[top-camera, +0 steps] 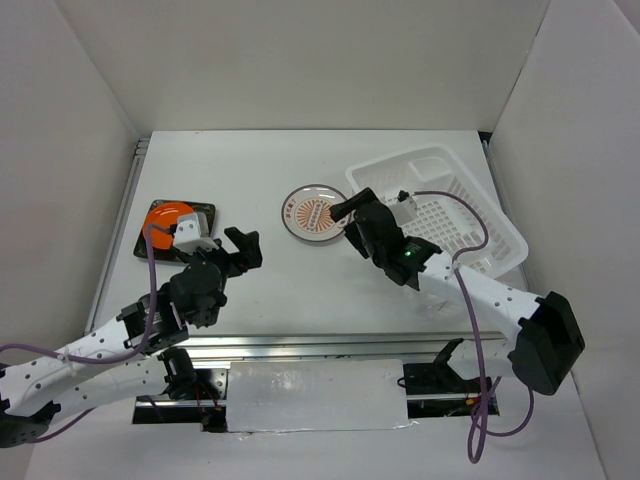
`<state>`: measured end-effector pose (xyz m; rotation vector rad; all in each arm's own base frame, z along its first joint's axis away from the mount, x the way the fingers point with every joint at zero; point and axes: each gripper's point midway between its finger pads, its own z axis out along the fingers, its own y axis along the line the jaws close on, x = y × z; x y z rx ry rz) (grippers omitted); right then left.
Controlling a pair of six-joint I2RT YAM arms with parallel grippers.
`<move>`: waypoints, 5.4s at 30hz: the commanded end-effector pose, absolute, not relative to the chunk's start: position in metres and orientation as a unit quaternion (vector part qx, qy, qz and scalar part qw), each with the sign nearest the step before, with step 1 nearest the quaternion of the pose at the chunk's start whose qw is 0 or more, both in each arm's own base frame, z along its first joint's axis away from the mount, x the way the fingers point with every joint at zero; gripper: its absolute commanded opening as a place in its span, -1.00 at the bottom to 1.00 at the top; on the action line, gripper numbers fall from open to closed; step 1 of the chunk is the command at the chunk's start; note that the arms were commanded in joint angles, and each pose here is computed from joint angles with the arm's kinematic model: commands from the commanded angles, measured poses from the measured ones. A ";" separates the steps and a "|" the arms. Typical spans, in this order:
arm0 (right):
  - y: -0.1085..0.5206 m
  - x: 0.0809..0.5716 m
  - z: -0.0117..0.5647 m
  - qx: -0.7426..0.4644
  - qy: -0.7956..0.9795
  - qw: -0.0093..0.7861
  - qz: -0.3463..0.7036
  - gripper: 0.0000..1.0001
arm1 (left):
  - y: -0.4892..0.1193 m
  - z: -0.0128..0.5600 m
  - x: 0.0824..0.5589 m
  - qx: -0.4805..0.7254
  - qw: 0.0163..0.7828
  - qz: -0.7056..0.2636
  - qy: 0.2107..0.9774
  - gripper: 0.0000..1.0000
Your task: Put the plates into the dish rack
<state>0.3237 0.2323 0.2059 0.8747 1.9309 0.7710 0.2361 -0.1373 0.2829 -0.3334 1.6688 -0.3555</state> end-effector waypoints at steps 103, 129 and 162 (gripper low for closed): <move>0.291 0.384 0.103 0.440 0.759 0.451 0.164 -1.00 | -0.100 0.294 0.223 -0.233 0.664 -0.162 0.692 0.99; 0.202 0.285 0.318 0.099 0.728 0.609 0.299 -1.00 | -0.190 0.282 0.257 -0.082 0.595 -0.205 0.773 0.99; 0.219 0.221 0.322 -0.031 0.706 0.576 0.411 -1.00 | -0.230 0.284 0.258 0.043 0.603 -0.389 0.695 0.40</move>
